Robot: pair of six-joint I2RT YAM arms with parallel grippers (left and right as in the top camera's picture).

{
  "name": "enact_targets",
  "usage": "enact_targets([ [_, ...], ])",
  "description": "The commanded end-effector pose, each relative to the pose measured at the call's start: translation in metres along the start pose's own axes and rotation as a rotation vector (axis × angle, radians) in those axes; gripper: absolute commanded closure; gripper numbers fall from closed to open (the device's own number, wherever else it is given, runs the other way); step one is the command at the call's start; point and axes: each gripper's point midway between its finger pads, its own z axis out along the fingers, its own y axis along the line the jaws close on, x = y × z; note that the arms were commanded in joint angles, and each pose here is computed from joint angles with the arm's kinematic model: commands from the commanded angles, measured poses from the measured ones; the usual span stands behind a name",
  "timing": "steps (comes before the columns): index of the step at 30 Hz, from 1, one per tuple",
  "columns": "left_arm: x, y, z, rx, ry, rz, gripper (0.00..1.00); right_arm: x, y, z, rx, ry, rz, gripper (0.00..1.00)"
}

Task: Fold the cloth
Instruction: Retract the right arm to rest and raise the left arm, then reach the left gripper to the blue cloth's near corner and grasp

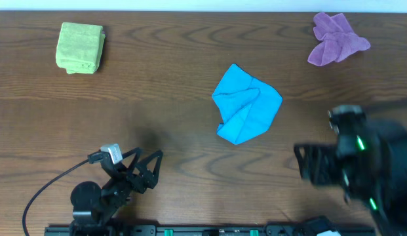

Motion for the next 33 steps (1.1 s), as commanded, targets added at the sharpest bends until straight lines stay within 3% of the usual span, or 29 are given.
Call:
enact_targets([
  [1, 0.004, -0.037, -0.003, 0.19, 0.054, -0.012, 0.05, 0.025, 0.006, -0.012, -0.072, 0.018, -0.024, 0.33],
  [4, -0.005, -0.068, -0.01, 0.33, 0.032, 0.067, 0.05, 0.04, 0.008, -0.026, -0.128, -0.016, -0.03, 0.33],
  [11, -0.009, -0.09, -0.007, 0.405, 0.021, 0.088, 0.04, 0.049, 0.012, -0.037, -0.18, -0.044, -0.035, 0.32],
  [19, 0.007, -0.071, 0.034, 0.264, 0.072, 0.138, 0.04, 0.047, 0.012, -0.037, -0.179, -0.051, -0.035, 0.32],
  [33, 0.025, -0.084, 0.15, 0.096, 0.375, 0.419, 0.04, 0.041, 0.012, -0.037, -0.172, -0.08, -0.038, 0.34],
])
